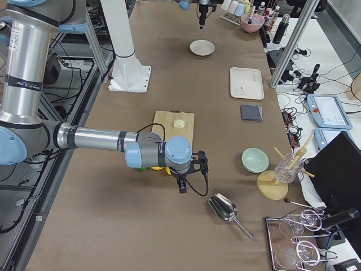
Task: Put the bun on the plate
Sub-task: 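Reach the left gripper to the rim of the white plate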
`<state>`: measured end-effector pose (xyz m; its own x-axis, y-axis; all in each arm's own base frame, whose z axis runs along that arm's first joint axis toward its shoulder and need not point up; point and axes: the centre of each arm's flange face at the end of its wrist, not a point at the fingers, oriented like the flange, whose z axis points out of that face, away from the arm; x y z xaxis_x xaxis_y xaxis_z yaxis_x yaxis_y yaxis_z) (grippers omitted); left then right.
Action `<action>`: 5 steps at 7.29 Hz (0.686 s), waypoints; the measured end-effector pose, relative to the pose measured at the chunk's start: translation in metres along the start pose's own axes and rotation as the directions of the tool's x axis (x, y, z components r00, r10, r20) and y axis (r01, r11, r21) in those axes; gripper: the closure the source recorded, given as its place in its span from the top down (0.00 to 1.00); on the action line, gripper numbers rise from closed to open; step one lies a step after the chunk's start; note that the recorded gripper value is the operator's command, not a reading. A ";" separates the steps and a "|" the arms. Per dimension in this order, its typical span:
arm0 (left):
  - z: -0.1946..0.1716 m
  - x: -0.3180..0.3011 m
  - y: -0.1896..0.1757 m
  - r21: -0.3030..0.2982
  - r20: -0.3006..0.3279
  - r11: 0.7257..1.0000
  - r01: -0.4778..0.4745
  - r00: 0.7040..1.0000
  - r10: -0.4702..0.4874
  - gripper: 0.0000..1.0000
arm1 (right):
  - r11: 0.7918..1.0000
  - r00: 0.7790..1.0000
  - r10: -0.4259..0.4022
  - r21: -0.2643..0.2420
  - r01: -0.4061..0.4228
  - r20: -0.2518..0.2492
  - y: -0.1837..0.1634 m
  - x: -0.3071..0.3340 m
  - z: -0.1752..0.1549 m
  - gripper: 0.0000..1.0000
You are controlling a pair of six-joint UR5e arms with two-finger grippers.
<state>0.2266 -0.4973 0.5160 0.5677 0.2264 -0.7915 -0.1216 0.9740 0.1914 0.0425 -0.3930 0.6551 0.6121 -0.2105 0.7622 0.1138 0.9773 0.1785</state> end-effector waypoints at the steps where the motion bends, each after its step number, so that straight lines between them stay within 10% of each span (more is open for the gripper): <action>1: 0.018 0.015 -0.007 -0.009 -0.004 1.000 0.007 1.000 -0.007 0.80 | 1.000 1.000 0.002 -0.001 -0.002 0.001 0.001 0.001 0.001 1.00; 4: 0.055 0.021 -0.015 -0.014 0.003 1.000 0.005 1.000 -0.005 0.57 | 1.000 1.000 -0.002 0.003 0.002 0.002 -0.001 -0.001 -0.001 1.00; 5: 0.063 0.023 -0.017 -0.022 0.002 1.000 0.009 1.000 -0.009 0.35 | 1.000 1.000 -0.003 0.003 0.003 0.001 -0.001 -0.002 -0.001 1.00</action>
<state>0.2932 -0.5095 0.5310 0.5706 0.2175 -0.7919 -0.1343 0.9760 0.1714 0.0424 -0.3936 0.6527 0.6107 -0.2132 0.7626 0.1131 0.9767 0.1825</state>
